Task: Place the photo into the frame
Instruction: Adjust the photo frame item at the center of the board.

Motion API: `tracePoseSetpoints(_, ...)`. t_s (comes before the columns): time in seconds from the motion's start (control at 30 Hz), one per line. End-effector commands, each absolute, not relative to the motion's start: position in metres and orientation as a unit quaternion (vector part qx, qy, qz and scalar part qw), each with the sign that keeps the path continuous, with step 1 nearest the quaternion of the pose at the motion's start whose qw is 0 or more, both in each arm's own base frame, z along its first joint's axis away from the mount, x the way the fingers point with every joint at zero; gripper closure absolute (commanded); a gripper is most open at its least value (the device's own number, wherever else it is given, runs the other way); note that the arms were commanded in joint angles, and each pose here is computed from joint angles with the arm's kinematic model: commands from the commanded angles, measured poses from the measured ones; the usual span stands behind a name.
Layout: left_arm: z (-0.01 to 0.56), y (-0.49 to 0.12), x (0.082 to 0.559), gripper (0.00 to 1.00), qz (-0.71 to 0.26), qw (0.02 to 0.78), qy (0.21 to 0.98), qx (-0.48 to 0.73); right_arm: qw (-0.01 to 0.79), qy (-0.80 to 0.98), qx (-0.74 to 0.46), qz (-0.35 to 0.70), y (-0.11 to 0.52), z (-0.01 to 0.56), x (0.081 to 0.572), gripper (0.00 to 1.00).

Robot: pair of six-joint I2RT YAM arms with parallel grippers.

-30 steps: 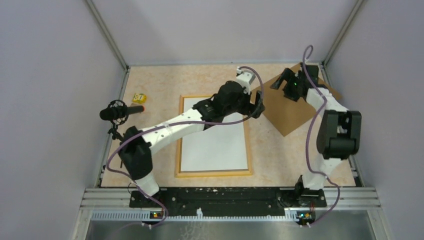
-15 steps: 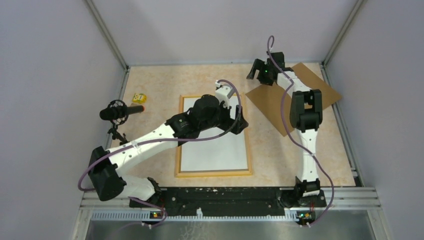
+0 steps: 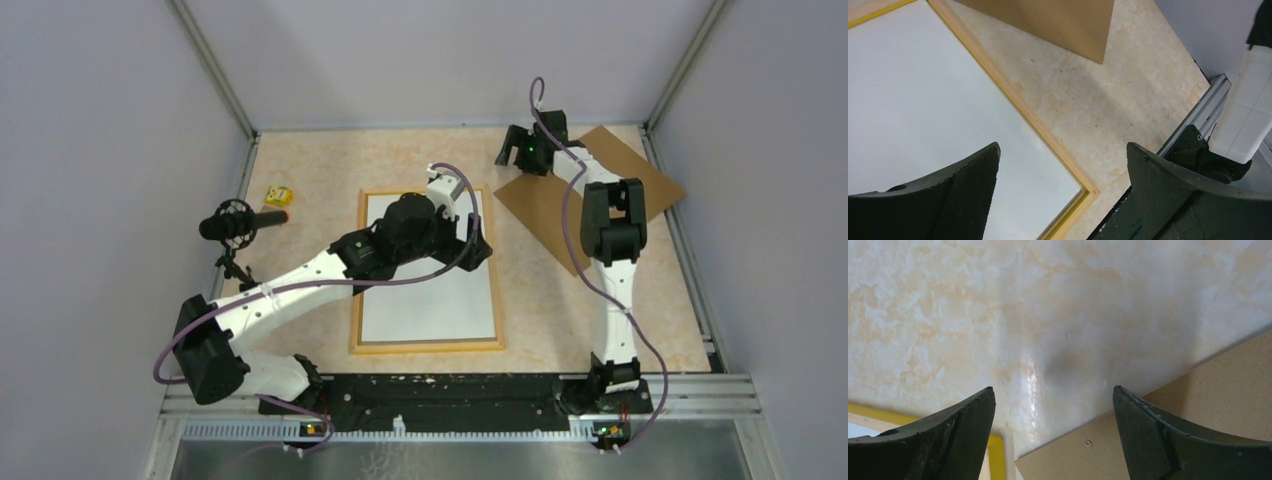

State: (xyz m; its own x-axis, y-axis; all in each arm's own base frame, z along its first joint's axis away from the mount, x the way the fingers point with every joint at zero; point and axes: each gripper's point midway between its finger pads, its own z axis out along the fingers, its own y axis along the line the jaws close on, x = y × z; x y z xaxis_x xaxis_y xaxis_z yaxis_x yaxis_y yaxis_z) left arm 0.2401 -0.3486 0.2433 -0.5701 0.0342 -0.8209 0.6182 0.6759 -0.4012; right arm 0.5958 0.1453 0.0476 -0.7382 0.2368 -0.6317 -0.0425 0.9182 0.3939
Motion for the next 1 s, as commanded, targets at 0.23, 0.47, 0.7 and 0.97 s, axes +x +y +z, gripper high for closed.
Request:
tracePoseSetpoints(0.23, 0.259, -0.352, 0.262, 0.02, -0.336, 0.469, 0.796, 0.182, 0.268, 0.925, 0.080, 0.258, 0.163, 0.055, 0.440, 0.15)
tracePoseSetpoints(0.47, 0.244, -0.374, 0.278, 0.02, -0.349, 0.471, 0.793, 0.166, 0.349, 0.917, 0.068, 0.182, 0.121, 0.152, 0.392, 0.10)
tracePoseSetpoints(0.7, 0.199, -0.429, 0.285, 0.02, -0.394, 0.411, 0.799, 0.194, 0.403, 0.888, 0.220, 0.015, -0.003, 0.165, 0.332, 0.03)
tracePoseSetpoints(0.97, 0.131, -0.481, 0.318, 0.02, -0.346, 0.377, 0.822, 0.250, 0.379, 0.807, 0.451, -0.036, -0.115, 0.110, 0.256, 0.01)
